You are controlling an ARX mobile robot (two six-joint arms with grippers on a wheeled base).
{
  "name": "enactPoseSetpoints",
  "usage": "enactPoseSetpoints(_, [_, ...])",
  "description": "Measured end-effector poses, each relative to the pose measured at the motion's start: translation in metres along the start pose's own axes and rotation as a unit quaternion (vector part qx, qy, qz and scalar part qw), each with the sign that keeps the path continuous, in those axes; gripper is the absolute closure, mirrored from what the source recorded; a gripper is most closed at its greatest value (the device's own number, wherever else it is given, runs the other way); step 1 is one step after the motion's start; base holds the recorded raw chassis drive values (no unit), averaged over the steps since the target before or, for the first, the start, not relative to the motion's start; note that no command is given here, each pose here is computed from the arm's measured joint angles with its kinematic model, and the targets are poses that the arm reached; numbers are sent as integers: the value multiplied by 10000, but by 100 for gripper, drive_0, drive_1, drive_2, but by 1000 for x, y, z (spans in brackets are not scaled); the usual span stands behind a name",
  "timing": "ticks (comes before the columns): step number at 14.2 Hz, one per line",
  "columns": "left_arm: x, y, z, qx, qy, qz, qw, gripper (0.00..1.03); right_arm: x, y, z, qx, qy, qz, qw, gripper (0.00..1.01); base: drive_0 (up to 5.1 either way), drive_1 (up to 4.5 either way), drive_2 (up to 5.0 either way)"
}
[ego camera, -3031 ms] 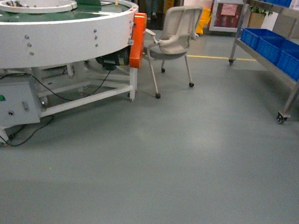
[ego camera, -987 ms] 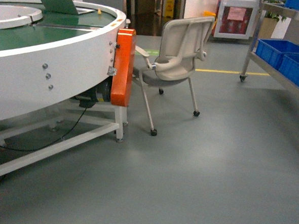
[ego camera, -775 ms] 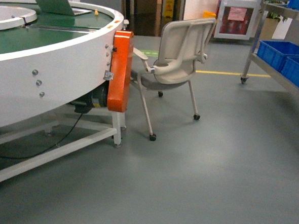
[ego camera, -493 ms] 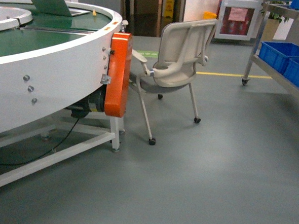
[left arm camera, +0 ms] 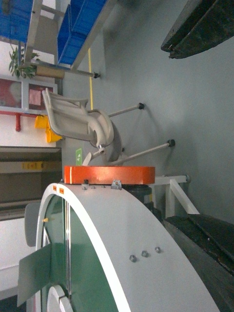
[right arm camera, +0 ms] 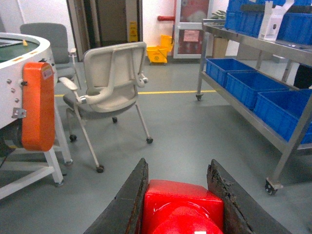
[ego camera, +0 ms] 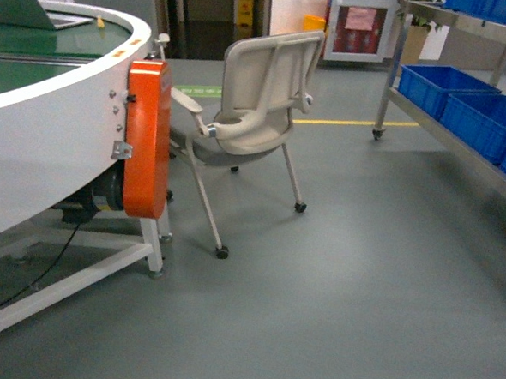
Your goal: Pick red block from blue box to shelf
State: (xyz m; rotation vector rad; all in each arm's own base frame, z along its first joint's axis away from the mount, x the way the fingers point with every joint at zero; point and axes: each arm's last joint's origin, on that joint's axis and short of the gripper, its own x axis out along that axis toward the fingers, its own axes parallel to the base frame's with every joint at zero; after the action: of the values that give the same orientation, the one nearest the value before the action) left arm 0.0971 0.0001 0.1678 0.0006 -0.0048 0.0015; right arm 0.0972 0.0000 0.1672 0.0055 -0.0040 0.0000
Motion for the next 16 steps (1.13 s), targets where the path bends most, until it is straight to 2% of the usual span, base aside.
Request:
enactPoseSetpoints(2, [0, 0, 0, 0, 2, -2, 10000, 5, 0, 0, 0, 0, 0, 0, 10000, 72, 1, 419, -417])
enactPoseSetpoints(16, [0, 0, 0, 0, -2, -4, 10000, 5, 0, 0, 0, 0, 2, 0, 10000, 72, -161, -161, -161])
